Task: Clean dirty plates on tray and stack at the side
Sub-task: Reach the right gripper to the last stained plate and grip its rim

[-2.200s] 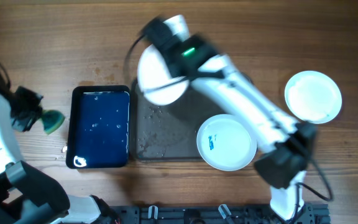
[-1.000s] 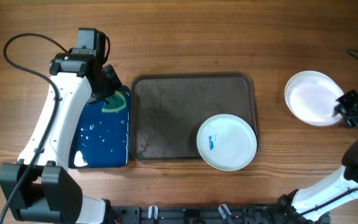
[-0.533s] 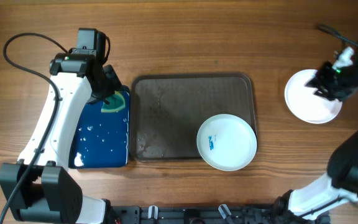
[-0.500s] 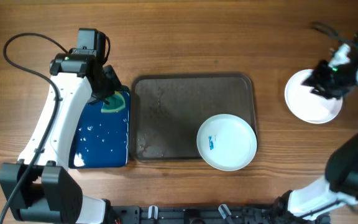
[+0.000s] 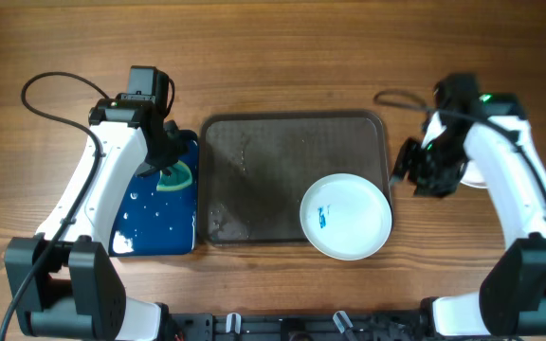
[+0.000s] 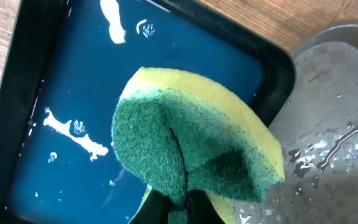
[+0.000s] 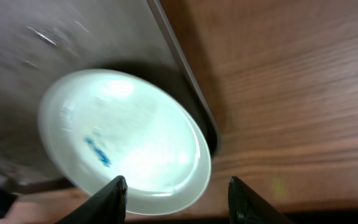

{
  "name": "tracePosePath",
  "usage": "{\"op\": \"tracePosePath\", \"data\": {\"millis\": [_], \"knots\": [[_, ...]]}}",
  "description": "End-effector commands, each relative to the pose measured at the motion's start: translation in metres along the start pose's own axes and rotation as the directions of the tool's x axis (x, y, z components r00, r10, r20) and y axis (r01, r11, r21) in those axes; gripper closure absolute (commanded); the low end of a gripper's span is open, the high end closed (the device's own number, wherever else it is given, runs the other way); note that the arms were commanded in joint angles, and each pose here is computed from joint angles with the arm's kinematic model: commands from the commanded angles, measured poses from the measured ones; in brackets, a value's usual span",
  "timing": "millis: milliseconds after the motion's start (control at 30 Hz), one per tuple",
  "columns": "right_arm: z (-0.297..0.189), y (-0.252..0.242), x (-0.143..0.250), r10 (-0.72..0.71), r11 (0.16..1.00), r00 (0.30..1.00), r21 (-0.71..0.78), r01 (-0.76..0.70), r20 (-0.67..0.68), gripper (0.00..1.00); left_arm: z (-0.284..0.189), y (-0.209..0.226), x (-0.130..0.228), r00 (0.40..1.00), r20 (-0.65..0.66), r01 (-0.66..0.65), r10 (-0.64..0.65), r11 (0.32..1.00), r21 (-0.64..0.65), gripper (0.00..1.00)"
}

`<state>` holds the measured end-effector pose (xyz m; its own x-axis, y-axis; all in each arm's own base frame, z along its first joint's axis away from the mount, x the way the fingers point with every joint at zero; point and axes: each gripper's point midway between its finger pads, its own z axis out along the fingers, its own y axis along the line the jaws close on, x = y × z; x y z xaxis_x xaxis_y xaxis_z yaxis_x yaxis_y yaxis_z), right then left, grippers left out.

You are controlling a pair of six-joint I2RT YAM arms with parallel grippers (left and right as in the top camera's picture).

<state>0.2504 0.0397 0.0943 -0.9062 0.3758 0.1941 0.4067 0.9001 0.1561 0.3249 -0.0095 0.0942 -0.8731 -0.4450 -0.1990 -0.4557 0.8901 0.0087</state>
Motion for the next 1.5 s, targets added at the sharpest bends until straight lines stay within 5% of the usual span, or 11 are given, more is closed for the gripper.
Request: {"op": "tracePosePath", "data": {"millis": [0, 367, 500, 867, 1000, 1467], "knots": [[0.027, -0.011, 0.021, 0.052, 0.997, 0.997, 0.068, -0.048, -0.058, 0.49, 0.0, 0.001, -0.004, 1.0, 0.022, -0.005, 0.005, 1.0, -0.008, 0.96], [0.07, -0.029, 0.066, 0.101, 0.989, 0.985, 0.117, -0.085, -0.14, 0.46, 0.0, -0.002, -0.008, 0.999, 0.042, -0.002, 0.002, 1.0, 0.004, 0.96], [0.089, -0.026, 0.068, 0.095, 0.994, 0.986, 0.06, -0.087, -0.138, 0.66, 0.0, -0.002, -0.009, 0.999, 0.044, -0.002, 0.001, 1.0, 0.005, 0.96], [0.094, -0.009, 0.045, 0.053, 0.998, 0.997, -0.031, -0.055, -0.057, 0.66, 0.0, -0.002, -0.009, 0.999, 0.043, -0.001, 0.001, 1.0, 0.005, 0.96], [0.094, -0.009, 0.045, 0.033, 0.999, 0.998, -0.033, -0.035, -0.056, 0.84, 0.0, -0.002, -0.009, 0.999, 0.043, -0.001, 0.001, 1.0, 0.006, 0.96], [0.049, 0.015, 0.028, -0.144, 0.989, 0.989, 0.019, 0.144, 0.01, 0.96, 0.0, -0.003, -0.008, 0.999, 0.041, -0.001, 0.001, 1.0, 0.009, 0.96]]}}
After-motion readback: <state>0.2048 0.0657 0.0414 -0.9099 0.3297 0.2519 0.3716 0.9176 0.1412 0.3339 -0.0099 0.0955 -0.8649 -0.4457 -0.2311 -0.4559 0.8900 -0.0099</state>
